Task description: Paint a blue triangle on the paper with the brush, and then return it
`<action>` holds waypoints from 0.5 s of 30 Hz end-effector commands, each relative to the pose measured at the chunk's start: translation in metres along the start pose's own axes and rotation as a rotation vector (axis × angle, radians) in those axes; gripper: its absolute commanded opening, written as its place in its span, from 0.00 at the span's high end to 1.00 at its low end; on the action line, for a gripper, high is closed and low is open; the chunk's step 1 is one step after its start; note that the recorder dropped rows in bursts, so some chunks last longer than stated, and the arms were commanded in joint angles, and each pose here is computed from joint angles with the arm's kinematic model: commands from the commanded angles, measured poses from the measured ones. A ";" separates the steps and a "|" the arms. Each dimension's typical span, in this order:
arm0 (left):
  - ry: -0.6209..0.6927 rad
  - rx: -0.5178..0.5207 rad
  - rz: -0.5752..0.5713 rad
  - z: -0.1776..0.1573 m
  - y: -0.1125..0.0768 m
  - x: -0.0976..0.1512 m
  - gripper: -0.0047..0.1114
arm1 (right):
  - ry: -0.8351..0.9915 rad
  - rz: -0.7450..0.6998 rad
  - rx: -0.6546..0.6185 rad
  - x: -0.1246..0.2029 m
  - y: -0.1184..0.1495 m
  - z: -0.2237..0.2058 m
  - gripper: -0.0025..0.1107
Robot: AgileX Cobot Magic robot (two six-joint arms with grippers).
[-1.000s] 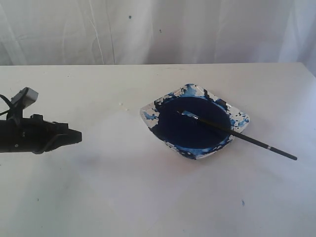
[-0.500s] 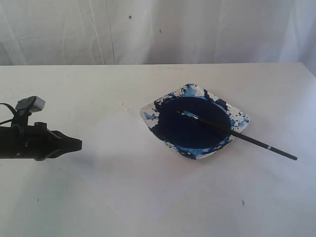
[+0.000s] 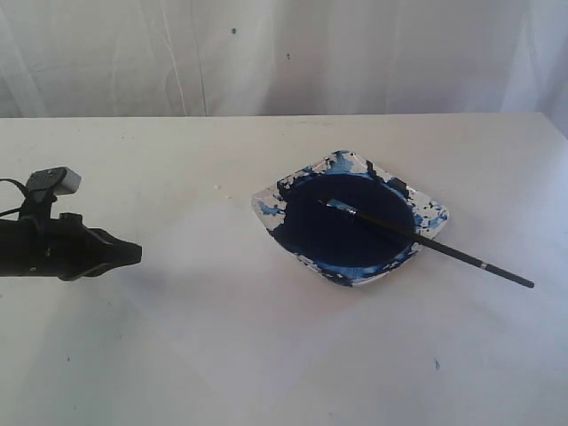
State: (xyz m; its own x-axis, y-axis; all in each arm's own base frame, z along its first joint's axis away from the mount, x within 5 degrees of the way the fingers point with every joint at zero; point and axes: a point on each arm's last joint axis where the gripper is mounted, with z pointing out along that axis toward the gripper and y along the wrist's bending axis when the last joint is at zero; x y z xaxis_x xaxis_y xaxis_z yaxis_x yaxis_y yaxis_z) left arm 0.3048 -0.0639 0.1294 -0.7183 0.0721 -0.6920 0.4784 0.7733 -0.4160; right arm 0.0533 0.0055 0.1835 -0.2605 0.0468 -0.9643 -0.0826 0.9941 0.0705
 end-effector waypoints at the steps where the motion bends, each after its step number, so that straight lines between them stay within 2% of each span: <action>1: -0.021 0.003 0.002 -0.001 -0.001 -0.003 0.96 | -0.001 -0.002 -0.002 0.001 0.000 0.000 0.98; 15: -0.021 0.002 0.031 -0.001 -0.001 -0.003 0.96 | -0.001 -0.002 -0.002 0.001 0.000 0.000 0.98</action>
State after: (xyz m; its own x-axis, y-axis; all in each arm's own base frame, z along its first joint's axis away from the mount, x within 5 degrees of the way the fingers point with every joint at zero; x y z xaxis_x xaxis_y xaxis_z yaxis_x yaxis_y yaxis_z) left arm 0.3048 -0.0636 0.1292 -0.7063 0.0930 -0.7017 0.4951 0.7734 -0.3958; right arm 0.0533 0.0055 0.1835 -0.2605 0.0468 -0.9643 -0.0826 0.9941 0.0705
